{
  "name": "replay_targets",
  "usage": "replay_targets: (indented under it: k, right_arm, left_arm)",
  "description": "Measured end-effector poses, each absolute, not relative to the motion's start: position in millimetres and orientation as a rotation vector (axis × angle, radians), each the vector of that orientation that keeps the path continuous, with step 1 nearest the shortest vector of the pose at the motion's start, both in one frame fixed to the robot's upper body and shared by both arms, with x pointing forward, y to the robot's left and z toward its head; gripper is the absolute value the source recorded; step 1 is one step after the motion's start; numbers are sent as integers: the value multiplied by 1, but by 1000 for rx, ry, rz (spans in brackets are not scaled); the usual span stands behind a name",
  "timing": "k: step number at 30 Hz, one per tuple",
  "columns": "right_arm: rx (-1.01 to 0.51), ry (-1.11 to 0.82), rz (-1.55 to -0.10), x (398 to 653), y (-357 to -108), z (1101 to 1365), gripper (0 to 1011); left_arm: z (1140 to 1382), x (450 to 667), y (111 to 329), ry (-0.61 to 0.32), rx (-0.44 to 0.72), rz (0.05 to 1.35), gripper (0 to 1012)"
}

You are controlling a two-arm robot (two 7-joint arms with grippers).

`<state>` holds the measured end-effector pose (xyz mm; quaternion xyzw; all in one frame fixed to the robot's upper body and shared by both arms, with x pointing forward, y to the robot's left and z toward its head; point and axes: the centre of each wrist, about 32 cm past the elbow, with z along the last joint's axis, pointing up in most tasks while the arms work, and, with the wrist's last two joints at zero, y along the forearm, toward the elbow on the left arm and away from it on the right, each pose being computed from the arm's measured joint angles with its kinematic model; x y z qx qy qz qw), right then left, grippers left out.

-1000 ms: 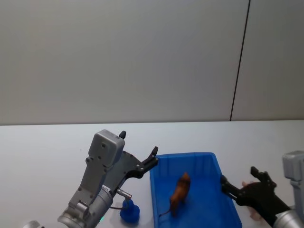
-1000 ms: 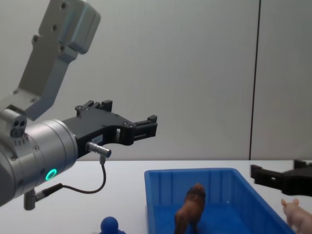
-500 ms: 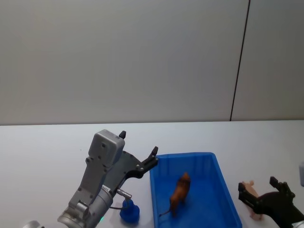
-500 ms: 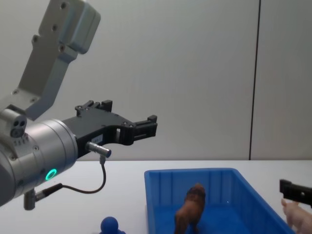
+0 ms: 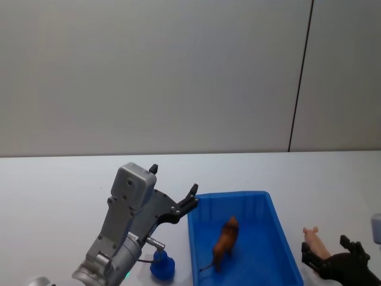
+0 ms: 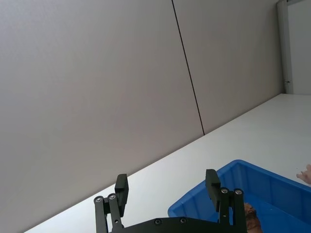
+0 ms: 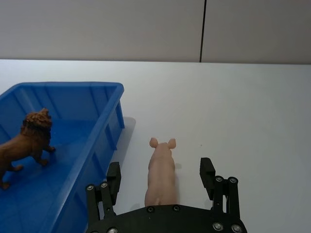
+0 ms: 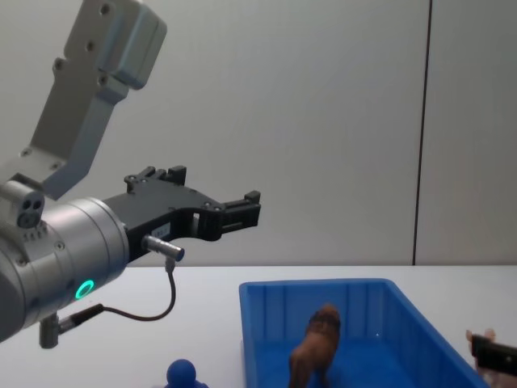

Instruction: Pick up the two dolls from the table and place them into the box.

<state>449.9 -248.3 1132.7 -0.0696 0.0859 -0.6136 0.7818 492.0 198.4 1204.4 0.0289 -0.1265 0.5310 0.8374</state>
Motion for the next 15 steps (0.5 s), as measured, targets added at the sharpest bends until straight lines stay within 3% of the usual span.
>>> replay_targets:
  k: [5,15]
  right_arm:
    - [-163,197,-1318,453,-247,1127,942]
    - [-188,221,-1304,458,-244,1118,658]
  left_arm:
    - [1204,492,198,-268,61,1124,1002]
    - [1204,492,198,-268,61,1124,1002]
